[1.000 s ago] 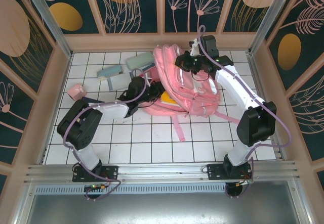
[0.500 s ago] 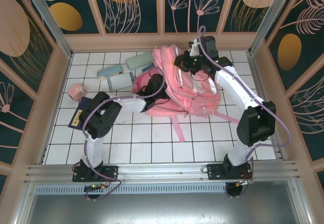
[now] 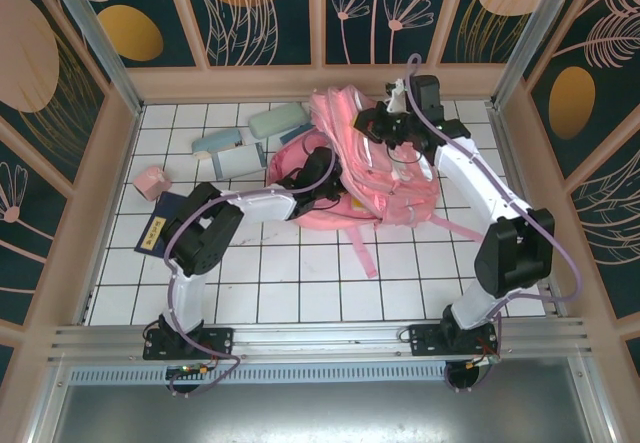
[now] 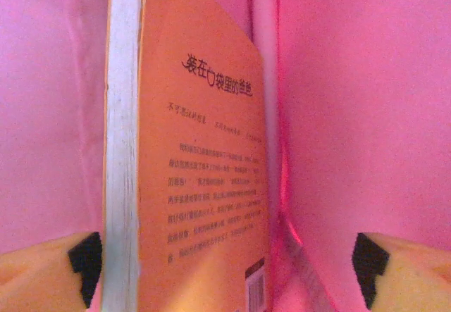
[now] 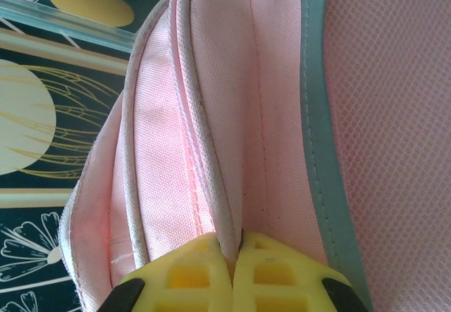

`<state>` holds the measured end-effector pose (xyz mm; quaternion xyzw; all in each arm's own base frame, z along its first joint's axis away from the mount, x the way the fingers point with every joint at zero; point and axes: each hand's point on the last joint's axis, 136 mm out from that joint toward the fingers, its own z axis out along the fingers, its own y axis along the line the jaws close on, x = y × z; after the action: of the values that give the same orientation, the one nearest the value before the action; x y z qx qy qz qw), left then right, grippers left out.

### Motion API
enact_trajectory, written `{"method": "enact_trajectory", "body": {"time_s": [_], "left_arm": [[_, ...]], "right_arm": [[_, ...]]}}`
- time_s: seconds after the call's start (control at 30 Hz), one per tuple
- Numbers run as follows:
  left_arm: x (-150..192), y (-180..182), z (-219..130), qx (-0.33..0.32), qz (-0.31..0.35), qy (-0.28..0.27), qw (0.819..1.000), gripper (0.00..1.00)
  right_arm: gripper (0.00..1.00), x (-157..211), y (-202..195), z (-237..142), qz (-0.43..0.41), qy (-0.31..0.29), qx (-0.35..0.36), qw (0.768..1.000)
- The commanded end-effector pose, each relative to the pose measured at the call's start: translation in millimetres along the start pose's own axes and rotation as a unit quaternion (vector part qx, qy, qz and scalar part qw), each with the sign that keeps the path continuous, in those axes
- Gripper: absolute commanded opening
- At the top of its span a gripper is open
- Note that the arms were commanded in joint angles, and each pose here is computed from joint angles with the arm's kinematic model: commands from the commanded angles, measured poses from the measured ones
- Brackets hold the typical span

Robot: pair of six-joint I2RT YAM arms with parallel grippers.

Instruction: Pack the student bag

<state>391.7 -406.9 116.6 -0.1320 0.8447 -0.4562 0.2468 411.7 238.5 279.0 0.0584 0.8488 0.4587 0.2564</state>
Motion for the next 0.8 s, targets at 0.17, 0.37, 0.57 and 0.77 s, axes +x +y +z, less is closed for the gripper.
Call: {"method": "enact_trajectory", "body": {"time_s": [0.17,0.37,0.57,0.77], "left_arm": [[-14,-15,-70,-0.016,0.049,-0.038,0.998,0.96],[-27,3,-123,-0.052,0.052,-0.071,0.995,0.96],[-50,43,-162,-0.122,0.064,-0.101,0.985,0.97],[-81,92,-196,-0.199,0.051,-0.134,0.969,0.99]], "right_arm": [[0.0,5,1,-30,-0.039,-0.023,-0.03,0.999],[0.0,26,-43,-36,-0.025,-0.012,0.006,1.0],[0.0,54,-82,-25,-0.013,0.013,0.027,0.999],[0.0,62,-93,-15,-0.024,0.014,0.039,0.999]]}}
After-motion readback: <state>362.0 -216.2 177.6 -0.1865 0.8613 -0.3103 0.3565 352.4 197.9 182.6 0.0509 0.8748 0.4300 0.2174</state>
